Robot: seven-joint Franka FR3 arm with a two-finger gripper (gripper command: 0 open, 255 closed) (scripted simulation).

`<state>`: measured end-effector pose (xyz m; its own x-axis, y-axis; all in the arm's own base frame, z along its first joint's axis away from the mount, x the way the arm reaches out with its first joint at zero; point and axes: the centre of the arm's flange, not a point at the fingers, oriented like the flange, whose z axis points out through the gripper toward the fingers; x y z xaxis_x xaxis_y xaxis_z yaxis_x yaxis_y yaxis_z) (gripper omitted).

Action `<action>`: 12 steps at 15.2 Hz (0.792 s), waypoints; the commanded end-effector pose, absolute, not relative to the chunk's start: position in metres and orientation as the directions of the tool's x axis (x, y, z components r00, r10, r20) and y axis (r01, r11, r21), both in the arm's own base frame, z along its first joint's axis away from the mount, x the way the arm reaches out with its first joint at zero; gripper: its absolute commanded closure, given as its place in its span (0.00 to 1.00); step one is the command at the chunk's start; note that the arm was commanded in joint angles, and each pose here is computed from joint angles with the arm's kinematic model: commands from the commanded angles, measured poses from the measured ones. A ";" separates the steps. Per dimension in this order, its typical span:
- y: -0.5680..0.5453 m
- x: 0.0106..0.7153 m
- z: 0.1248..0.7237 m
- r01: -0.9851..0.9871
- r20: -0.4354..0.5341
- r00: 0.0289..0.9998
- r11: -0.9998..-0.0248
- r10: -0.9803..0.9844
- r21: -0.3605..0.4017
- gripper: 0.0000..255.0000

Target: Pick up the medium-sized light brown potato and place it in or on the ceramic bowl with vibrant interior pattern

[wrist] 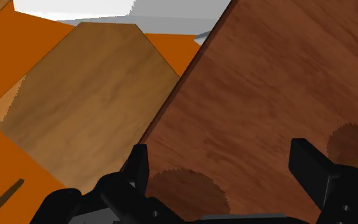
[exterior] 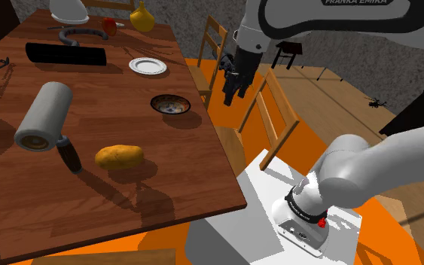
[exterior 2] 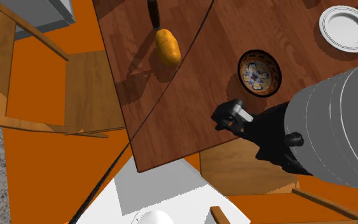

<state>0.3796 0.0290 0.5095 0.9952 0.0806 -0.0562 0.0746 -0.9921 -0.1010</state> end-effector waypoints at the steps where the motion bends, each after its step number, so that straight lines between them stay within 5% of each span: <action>1: 0.034 0.399 0.494 0.136 -0.051 0.988 -0.981 0.144 -0.135 0.00; 12: 0.107 0.492 0.417 0.444 0.000 0.885 -0.842 0.466 -0.306 0.00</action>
<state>0.4852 0.0979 0.4247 0.8994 0.4371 -0.0079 0.4162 -0.8616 -0.2907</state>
